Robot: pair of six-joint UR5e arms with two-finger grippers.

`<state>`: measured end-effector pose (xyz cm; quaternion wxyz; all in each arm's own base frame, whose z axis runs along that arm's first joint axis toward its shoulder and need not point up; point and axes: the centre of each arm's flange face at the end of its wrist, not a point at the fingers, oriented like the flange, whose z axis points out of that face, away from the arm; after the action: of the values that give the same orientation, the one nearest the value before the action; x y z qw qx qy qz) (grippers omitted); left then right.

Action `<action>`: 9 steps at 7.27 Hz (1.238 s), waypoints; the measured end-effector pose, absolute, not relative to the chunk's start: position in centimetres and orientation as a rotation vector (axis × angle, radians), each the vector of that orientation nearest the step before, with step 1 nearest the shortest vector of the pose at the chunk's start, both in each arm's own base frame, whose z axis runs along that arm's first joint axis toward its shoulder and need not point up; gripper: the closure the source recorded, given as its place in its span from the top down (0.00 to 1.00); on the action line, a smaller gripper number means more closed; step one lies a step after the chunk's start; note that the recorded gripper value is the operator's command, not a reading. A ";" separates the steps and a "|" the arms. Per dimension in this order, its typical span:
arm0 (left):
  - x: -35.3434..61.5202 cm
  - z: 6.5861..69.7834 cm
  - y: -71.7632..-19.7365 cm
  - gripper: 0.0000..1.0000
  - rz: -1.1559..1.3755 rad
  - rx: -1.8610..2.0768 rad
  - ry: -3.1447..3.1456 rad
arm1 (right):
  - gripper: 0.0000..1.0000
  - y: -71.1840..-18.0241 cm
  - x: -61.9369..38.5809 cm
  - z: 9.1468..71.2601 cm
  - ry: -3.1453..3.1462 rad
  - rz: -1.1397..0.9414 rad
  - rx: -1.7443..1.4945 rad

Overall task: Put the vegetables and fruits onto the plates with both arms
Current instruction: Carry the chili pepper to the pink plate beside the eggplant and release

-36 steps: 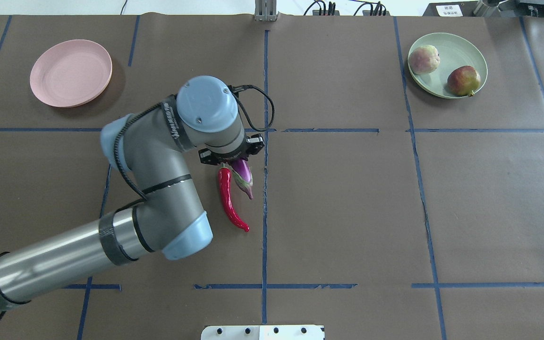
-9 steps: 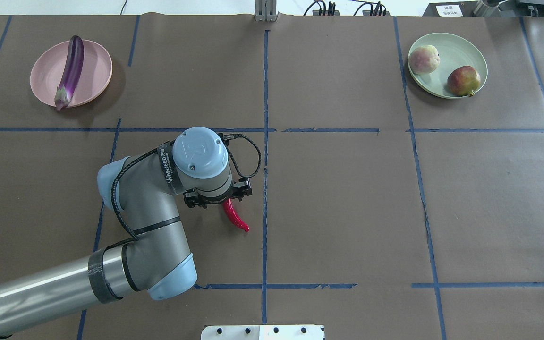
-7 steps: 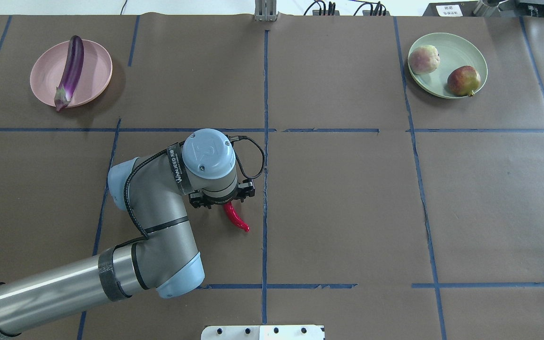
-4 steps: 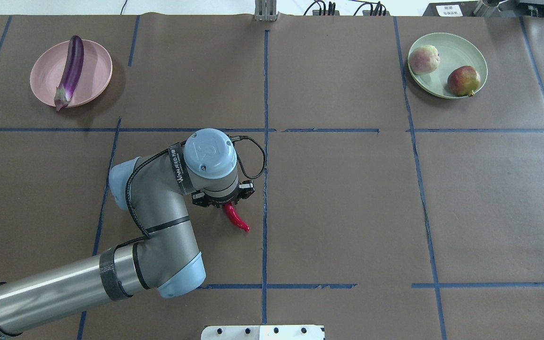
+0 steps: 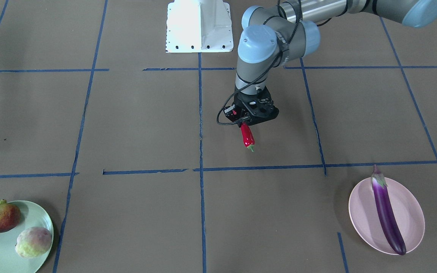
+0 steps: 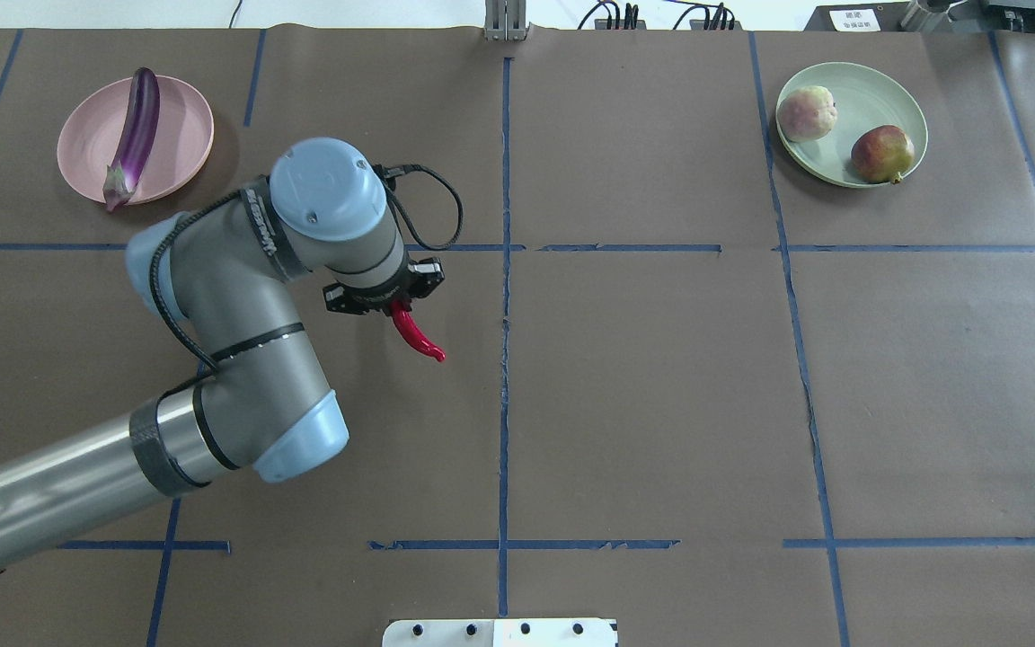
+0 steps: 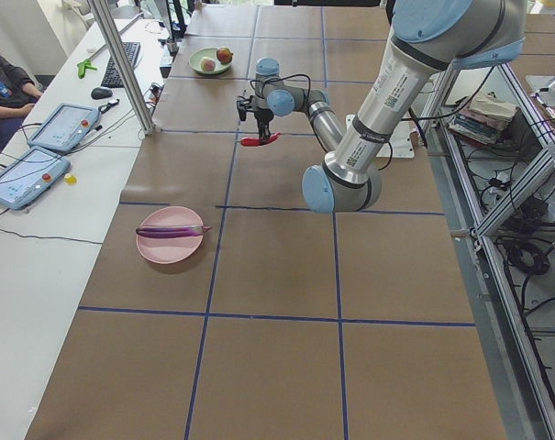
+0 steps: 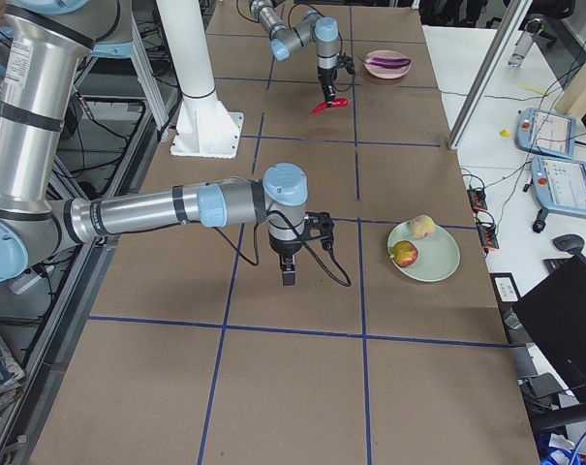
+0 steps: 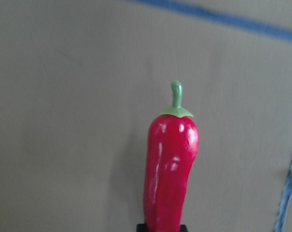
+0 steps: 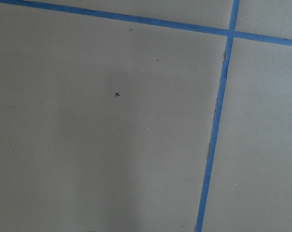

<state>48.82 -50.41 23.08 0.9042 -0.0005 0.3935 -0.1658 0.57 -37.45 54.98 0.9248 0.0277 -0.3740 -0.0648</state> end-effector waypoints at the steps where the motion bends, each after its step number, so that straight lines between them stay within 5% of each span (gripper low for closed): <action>1: 43.5 24.8 -55.2 0.00 -0.355 0.017 0.803 | 1.00 -37.4 0.6 55.0 -0.767 -0.133 0.056; 4: 30.7 36.1 -68.8 0.00 -0.282 0.049 0.695 | 1.00 -37.5 0.6 55.0 -0.770 -0.132 0.057; 5: 29.0 40.7 -72.1 0.18 -0.271 0.061 0.689 | 1.00 -37.5 0.5 54.9 -0.770 -0.131 0.057; 6: 28.7 44.2 -74.2 0.97 -0.265 0.074 0.692 | 1.00 -37.5 0.5 54.9 -0.771 -0.130 0.056; 9: 28.3 47.2 -75.6 1.00 -0.203 0.101 0.703 | 1.00 -37.5 0.5 55.0 -0.771 -0.128 0.054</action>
<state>28.26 -75.65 47.24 0.9325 0.0496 0.3436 -0.0991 0.48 -37.50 55.00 0.9243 0.0261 -0.3757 -0.0623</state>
